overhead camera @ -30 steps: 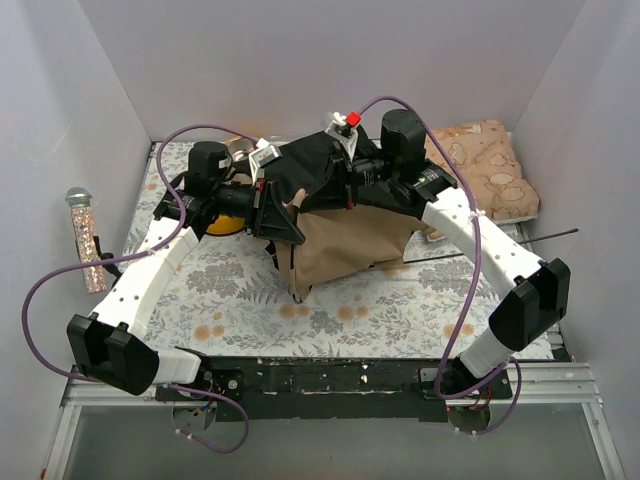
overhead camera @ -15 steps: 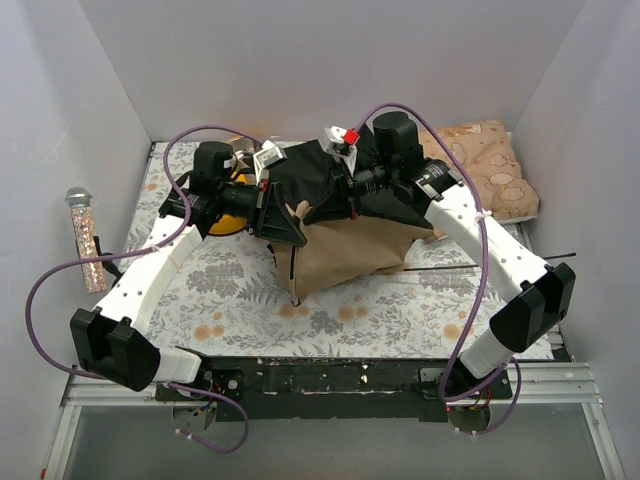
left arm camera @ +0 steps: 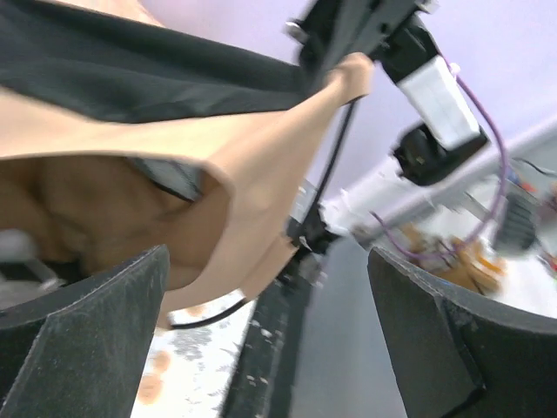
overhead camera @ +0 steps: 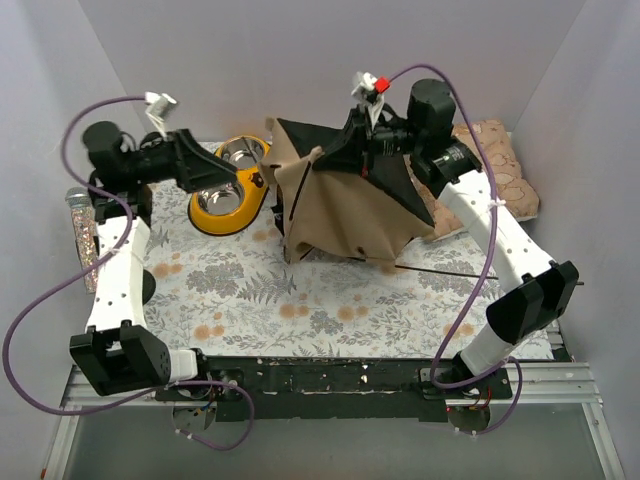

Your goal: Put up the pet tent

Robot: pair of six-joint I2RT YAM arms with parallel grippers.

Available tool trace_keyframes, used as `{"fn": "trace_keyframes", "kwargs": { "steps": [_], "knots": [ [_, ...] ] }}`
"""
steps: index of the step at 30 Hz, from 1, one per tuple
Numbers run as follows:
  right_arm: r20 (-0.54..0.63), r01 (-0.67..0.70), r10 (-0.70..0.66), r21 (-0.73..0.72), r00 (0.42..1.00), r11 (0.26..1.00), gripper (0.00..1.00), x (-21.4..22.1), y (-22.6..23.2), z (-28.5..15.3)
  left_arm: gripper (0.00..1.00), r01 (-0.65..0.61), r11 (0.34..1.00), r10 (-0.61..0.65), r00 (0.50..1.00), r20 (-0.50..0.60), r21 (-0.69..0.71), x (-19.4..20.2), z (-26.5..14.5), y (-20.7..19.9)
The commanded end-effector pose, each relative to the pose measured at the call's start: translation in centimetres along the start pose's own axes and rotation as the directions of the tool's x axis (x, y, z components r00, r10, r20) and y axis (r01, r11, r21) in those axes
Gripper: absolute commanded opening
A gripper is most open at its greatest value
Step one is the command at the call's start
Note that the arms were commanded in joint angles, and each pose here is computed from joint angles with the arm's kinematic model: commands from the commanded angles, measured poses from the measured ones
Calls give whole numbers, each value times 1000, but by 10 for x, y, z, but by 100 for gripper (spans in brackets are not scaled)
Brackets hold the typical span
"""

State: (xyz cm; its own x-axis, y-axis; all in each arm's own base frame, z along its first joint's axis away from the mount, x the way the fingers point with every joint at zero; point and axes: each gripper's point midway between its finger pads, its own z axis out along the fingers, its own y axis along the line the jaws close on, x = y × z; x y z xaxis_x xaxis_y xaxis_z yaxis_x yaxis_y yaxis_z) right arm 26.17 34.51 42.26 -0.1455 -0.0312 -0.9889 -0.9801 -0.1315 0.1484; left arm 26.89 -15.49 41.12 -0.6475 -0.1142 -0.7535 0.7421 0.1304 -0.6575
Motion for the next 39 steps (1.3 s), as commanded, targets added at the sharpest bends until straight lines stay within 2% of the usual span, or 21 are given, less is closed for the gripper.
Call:
{"fn": "trace_keyframes", "kwargs": {
  "steps": [1,3,6,10,12,16,21,26,32,35,39],
  "knots": [
    [144,194,-197,33,970,980,1,-84,10,-7,98,-285,947,304,944,130,-147,-43,-40,-28],
    [201,228,-239,76,950,971,1,-106,8,-11,98,-302,931,333,933,136,-203,-41,-47,-15],
    [241,286,-302,99,922,953,1,-129,11,-14,98,-400,894,423,902,84,-203,-9,-47,-12],
    [267,308,-325,103,907,946,1,-147,13,-17,98,-573,805,583,812,24,-156,41,-44,-14],
    [273,312,-327,97,905,945,1,-150,16,-18,98,-600,789,606,795,13,-130,56,-42,-19],
    [283,312,-326,96,902,945,1,-155,16,-18,98,-587,809,587,810,-10,-26,74,-41,-35],
    [289,312,-326,94,900,945,1,-157,12,-16,98,-598,802,598,801,-17,14,93,-36,-50],
    [286,307,-319,86,904,948,1,-155,11,-14,85,-554,832,554,832,4,14,96,-15,-45],
    [280,311,-317,66,906,948,1,-151,14,-10,72,-473,880,473,881,9,-43,82,23,-16],
    [279,321,-325,61,904,945,1,-152,18,-10,67,-462,884,464,886,5,-72,80,29,-10],
    [272,317,-322,64,907,946,1,-148,18,-10,68,-522,853,522,853,-17,15,86,24,-41]
  ]
}}
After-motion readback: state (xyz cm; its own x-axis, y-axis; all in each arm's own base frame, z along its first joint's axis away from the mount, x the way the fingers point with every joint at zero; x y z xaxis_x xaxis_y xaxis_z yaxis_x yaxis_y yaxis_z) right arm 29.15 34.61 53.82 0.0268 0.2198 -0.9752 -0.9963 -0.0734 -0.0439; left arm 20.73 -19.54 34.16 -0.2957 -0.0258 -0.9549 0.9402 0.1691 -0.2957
